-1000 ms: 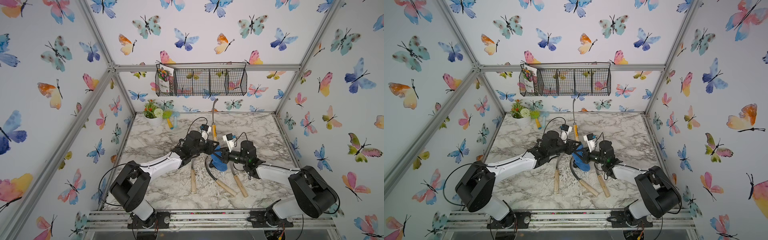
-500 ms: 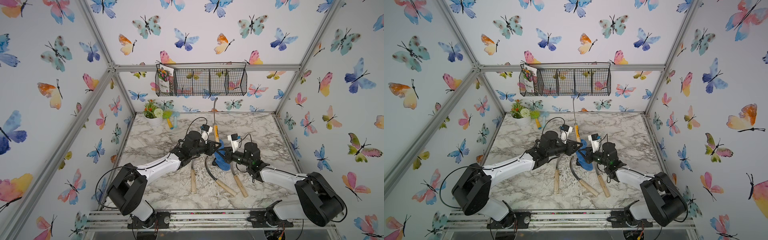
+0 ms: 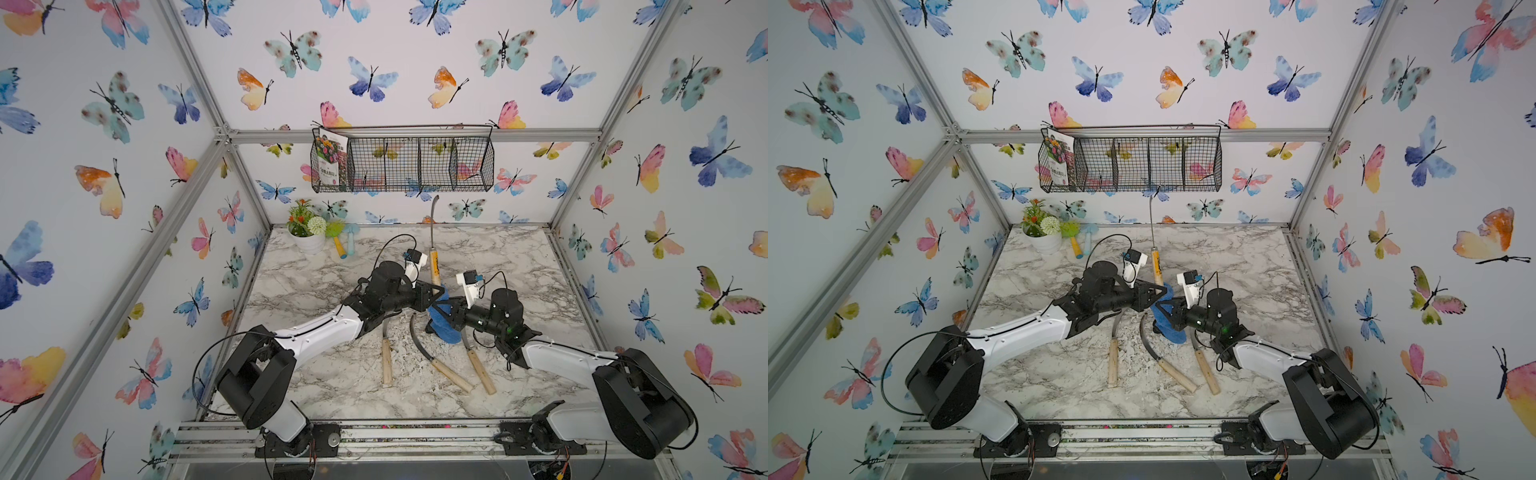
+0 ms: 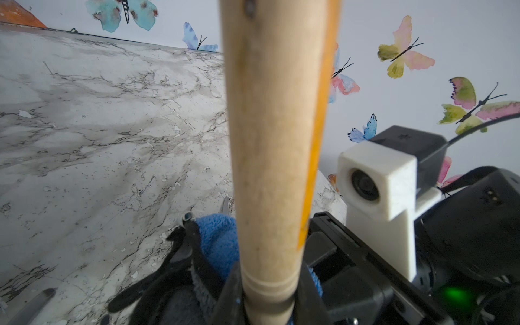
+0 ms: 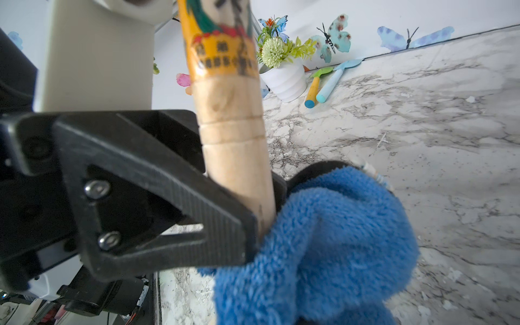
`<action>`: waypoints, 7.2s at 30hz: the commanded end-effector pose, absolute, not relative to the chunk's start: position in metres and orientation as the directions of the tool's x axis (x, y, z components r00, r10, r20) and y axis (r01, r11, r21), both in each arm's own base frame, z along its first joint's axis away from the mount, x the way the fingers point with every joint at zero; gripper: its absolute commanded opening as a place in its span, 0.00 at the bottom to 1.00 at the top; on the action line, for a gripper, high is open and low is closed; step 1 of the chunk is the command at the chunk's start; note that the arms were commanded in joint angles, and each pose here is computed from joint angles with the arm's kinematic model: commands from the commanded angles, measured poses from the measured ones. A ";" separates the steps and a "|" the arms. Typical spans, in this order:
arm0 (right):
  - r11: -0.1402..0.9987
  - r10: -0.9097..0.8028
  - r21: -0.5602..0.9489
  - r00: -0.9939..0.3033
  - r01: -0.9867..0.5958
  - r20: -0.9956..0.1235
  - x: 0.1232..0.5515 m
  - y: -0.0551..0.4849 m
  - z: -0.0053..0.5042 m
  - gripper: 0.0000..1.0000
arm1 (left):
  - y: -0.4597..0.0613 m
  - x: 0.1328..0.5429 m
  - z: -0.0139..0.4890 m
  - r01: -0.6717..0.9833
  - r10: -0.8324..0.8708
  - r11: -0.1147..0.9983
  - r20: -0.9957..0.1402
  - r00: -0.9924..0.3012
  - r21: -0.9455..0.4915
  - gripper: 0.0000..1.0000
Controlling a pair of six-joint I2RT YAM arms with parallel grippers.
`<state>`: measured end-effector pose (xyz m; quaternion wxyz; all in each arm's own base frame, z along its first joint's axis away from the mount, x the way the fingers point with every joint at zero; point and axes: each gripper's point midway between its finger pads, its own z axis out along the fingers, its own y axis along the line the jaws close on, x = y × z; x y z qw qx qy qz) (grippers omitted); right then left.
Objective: Wipe small sickles with rags
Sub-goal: Wipe the small sickle.
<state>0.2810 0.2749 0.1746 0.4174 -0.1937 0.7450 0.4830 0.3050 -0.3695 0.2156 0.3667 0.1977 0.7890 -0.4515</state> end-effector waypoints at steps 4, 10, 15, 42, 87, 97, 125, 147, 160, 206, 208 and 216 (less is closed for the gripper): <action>0.399 0.123 0.529 -0.529 -0.749 -0.840 0.286 0.290 0.200 0.02 | -0.371 0.303 0.209 0.647 0.013 0.524 -0.754 -0.657 -0.554 0.00; 0.435 0.144 0.501 -0.491 -0.748 -0.859 0.283 0.280 0.207 0.02 | -0.373 0.307 0.198 0.623 0.038 0.563 -0.736 -0.676 -0.543 0.00; 0.471 0.144 0.510 -0.508 -0.720 -0.849 0.287 0.277 0.197 0.02 | -0.349 0.324 0.177 0.437 -0.020 0.741 -0.667 -0.744 -0.510 0.00; 0.714 0.232 0.605 -0.696 -0.352 -0.679 0.278 0.220 0.145 0.02 | -0.306 0.283 0.128 0.527 0.052 0.785 -0.812 -0.581 -0.326 0.00; 0.587 0.288 0.657 -0.636 -0.474 -0.716 0.321 0.276 0.193 0.02 | -0.349 0.270 0.105 0.692 0.213 0.654 -0.802 -0.557 -0.307 0.00; 0.615 0.199 0.668 -0.737 -0.420 -0.647 0.296 0.296 0.120 0.02 | -0.345 0.274 0.104 0.672 0.209 0.681 -0.801 -0.560 -0.292 0.00; 0.591 0.218 0.671 -0.712 -0.447 -0.667 0.307 0.299 0.159 0.02 | -0.340 0.277 0.105 0.655 0.198 0.704 -0.808 -0.555 -0.277 0.00; 0.663 0.254 0.601 -0.620 -0.447 -0.742 0.320 0.290 0.207 0.02 | -0.337 0.276 0.108 0.651 0.188 0.707 -0.813 -0.551 -0.277 0.00; 0.658 0.142 0.638 -0.767 -0.399 -0.626 0.301 0.324 0.119 0.02 | -0.335 0.276 0.111 0.647 0.178 0.711 -0.819 -0.545 -0.276 0.00; 0.680 0.185 0.566 -0.638 -0.466 -0.747 0.315 0.329 0.209 0.02 | -0.331 0.275 0.115 0.642 0.164 0.716 -0.828 -0.536 -0.274 0.00; 0.681 0.164 0.573 -0.668 -0.456 -0.726 0.313 0.332 0.192 0.02 | -0.331 0.275 0.115 0.642 0.165 0.716 -0.828 -0.536 -0.274 0.00; 0.725 0.104 0.582 -0.777 -0.369 -0.621 0.294 0.322 0.102 0.02 | -0.330 0.275 0.116 0.639 0.159 0.719 -0.830 -0.534 -0.274 0.00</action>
